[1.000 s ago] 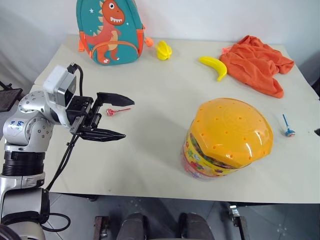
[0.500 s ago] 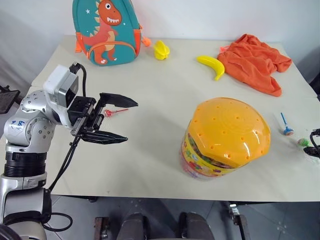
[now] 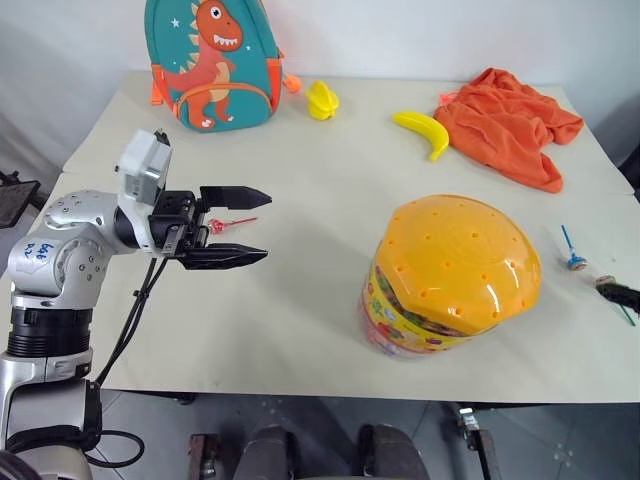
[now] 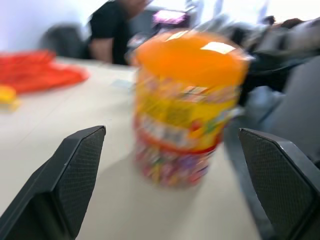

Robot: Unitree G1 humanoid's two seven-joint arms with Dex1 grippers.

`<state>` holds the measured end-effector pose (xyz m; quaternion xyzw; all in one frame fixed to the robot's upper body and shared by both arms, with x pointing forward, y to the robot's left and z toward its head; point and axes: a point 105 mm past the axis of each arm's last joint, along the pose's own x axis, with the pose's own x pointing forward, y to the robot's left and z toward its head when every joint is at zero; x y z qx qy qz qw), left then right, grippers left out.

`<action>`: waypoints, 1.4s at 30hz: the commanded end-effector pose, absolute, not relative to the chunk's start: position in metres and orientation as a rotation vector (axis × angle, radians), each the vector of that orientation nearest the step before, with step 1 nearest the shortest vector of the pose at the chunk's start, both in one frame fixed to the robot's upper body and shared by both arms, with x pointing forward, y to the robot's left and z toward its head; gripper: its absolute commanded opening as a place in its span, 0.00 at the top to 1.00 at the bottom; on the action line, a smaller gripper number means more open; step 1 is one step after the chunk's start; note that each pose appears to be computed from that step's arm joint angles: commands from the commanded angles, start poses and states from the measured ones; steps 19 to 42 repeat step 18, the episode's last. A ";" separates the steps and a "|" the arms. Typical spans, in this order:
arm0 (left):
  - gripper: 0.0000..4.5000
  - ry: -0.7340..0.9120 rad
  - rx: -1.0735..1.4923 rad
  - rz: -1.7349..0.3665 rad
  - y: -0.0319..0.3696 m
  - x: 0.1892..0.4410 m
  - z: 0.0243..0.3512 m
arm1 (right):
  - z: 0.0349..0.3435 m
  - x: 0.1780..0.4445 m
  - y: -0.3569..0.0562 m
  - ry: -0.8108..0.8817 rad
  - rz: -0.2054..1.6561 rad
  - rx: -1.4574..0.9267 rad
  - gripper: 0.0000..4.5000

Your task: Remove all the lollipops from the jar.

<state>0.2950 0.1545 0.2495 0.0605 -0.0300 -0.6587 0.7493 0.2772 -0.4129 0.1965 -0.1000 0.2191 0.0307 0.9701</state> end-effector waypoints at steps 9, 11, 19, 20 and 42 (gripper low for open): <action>0.00 0.006 0.088 -1.226 0.170 0.309 0.217 | 0.196 0.226 -0.290 0.221 0.800 -0.341 0.00; 0.00 0.009 0.069 -1.225 0.174 0.304 0.212 | 0.176 0.215 -0.285 0.297 0.888 -0.377 0.00; 0.00 -0.005 0.055 -1.215 0.180 0.275 0.191 | 0.154 0.220 -0.273 0.223 0.864 -0.307 0.00; 0.00 -0.005 0.055 -1.215 0.180 0.275 0.191 | 0.154 0.220 -0.273 0.223 0.864 -0.307 0.00; 0.00 -0.005 0.055 -1.215 0.180 0.275 0.191 | 0.154 0.220 -0.273 0.223 0.864 -0.307 0.00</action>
